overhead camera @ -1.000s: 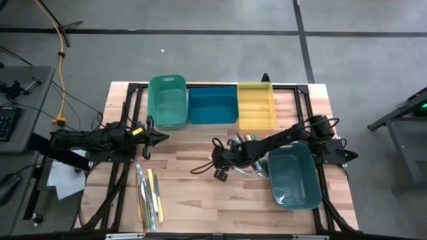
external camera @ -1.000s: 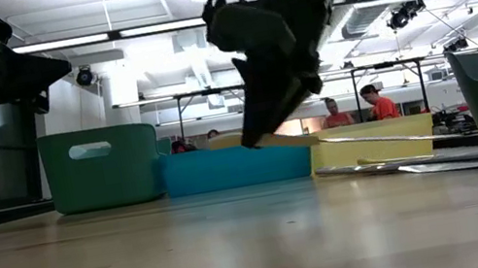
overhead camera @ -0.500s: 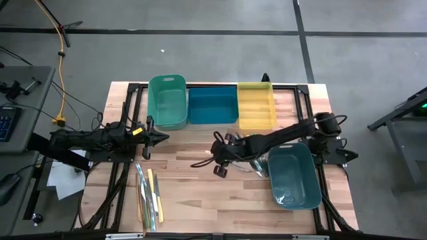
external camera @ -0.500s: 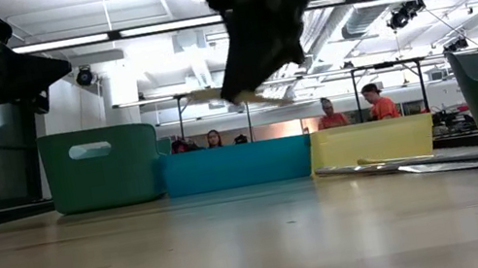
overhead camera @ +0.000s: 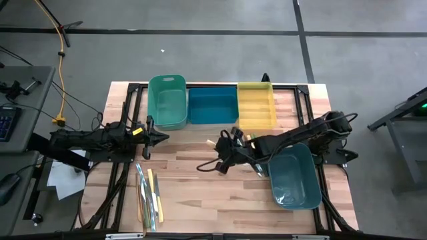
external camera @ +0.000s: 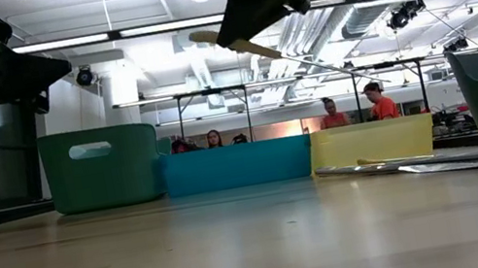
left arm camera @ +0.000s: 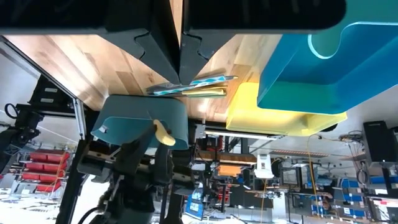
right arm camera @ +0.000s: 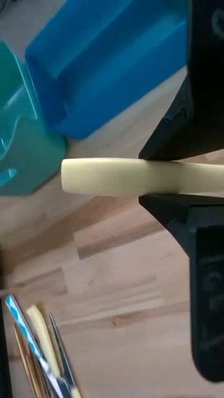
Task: Sort silverware by color (type)
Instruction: Put the yellow knife into the blue bin
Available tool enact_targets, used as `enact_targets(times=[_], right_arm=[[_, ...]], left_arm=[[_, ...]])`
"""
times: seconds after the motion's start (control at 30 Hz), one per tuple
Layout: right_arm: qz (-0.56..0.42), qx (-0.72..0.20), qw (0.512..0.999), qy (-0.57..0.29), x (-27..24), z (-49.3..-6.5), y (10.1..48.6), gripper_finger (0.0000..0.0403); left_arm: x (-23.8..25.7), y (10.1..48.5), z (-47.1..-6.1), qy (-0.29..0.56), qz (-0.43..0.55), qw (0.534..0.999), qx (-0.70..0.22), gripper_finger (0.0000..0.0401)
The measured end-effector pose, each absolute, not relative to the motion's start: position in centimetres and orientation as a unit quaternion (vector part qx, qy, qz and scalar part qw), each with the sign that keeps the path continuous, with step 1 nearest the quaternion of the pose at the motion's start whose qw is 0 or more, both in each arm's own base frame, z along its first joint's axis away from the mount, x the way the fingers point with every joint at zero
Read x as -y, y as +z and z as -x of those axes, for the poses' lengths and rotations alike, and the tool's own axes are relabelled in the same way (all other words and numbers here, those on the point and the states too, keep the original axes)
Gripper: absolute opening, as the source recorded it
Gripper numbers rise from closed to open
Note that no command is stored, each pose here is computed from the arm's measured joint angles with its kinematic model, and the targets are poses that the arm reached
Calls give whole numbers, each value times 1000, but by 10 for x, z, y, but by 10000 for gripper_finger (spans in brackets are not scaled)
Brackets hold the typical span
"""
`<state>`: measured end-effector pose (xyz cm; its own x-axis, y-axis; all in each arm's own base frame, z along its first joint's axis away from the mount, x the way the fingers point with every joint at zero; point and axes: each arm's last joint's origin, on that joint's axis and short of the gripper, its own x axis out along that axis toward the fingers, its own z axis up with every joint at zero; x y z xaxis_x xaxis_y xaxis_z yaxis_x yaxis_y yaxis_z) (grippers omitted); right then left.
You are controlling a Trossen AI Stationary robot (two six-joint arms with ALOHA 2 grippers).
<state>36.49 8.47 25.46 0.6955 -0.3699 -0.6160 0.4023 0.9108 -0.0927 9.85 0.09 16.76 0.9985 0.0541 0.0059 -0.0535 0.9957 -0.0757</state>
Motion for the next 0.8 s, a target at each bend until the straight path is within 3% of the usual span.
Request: enact_targets(times=[0.3,0.43,0.67,0.8], right_arm=[[-26,-339,914,-224,-73,-362,248,67],[-76,-314,925,-199,-63,-345,228,67],[-130,-126,980,-88,-50,-332,228,67],[-94,-60,989,-98,-33,-335,235,67]], left_arm=[[-1,168,-98,27,38,999,4,1],[-1,168,-98,27,38,999,4,1],[-1,168,-98,27,38,999,4,1],[-1,168,-98,27,38,999,4,1]])
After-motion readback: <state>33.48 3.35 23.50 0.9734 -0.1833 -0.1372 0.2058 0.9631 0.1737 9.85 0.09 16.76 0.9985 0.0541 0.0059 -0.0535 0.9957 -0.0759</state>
